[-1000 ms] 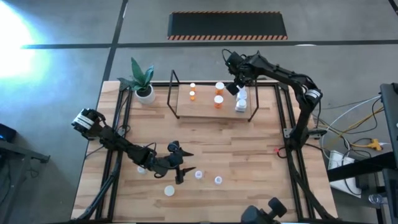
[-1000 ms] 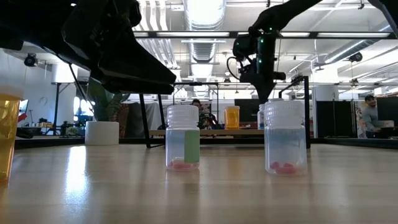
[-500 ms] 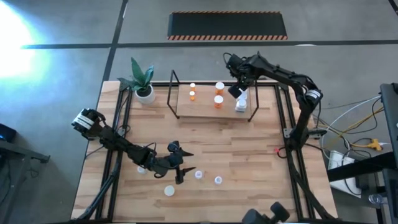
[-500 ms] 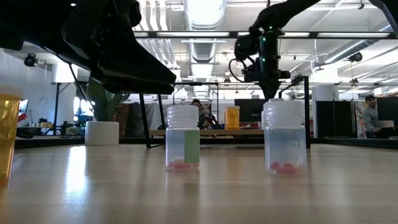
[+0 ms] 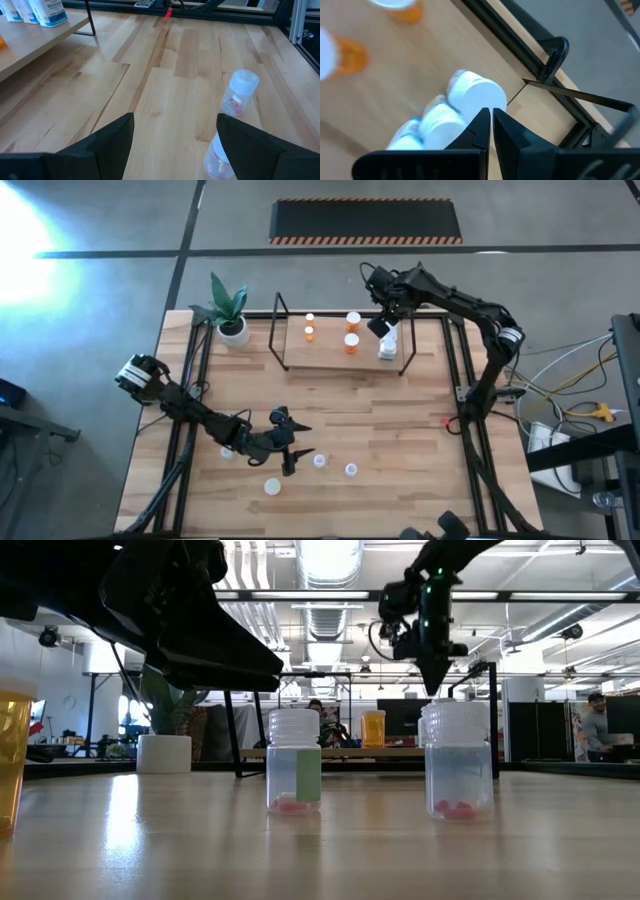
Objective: Pick and place medicine bottles onto shelf by color
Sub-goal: Adjust the medicine bottles on the shelf
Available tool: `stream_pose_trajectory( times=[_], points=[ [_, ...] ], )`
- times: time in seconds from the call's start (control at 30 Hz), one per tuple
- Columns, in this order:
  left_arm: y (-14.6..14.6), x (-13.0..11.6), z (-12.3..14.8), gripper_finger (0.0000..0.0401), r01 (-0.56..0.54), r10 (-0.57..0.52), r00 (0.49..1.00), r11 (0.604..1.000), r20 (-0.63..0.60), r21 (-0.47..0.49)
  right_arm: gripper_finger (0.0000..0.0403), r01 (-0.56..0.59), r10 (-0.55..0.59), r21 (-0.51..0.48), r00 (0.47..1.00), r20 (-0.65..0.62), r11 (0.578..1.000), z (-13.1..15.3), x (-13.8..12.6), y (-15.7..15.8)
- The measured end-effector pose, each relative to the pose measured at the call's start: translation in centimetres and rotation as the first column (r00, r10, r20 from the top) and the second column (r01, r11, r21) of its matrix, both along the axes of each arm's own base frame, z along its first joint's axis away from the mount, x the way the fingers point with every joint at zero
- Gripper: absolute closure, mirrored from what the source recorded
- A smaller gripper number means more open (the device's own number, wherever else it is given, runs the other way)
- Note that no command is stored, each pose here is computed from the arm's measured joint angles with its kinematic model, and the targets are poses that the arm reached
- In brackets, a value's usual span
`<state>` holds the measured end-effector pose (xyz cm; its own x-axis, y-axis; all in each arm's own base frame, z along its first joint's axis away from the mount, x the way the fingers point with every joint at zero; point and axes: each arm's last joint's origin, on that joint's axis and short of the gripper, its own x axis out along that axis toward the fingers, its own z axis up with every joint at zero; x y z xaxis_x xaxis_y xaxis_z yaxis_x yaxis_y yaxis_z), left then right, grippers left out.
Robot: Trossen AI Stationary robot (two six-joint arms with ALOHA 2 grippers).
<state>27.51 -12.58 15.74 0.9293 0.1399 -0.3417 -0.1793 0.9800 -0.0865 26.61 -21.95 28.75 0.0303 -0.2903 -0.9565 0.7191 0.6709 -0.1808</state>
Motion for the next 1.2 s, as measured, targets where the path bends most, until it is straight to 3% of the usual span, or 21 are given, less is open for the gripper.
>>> stream_pose_trajectory(
  times=[0.2,0.43,1.2],
  points=[
    [0.0,0.0,0.0,0.0134,0.0,0.0,1.0,1.0,0.0,0.0,0.039,-0.107,0.11,-0.045,0.991,0.071,0.993,2.9,0.6,4.1],
    [0.0,0.0,0.0,0.0134,0.0,0.0,1.0,1.0,0.0,0.0,0.0391,-0.224,0.219,0.067,0.973,0.072,0.972,3.0,1.6,8.2],
    [0.0,0.0,0.0,0.0134,0.002,-0.002,1.0,1.0,0.0,0.001,0.0391,-0.177,0.198,0.182,0.974,-0.107,0.967,-1.4,2.2,6.7]
  ],
)
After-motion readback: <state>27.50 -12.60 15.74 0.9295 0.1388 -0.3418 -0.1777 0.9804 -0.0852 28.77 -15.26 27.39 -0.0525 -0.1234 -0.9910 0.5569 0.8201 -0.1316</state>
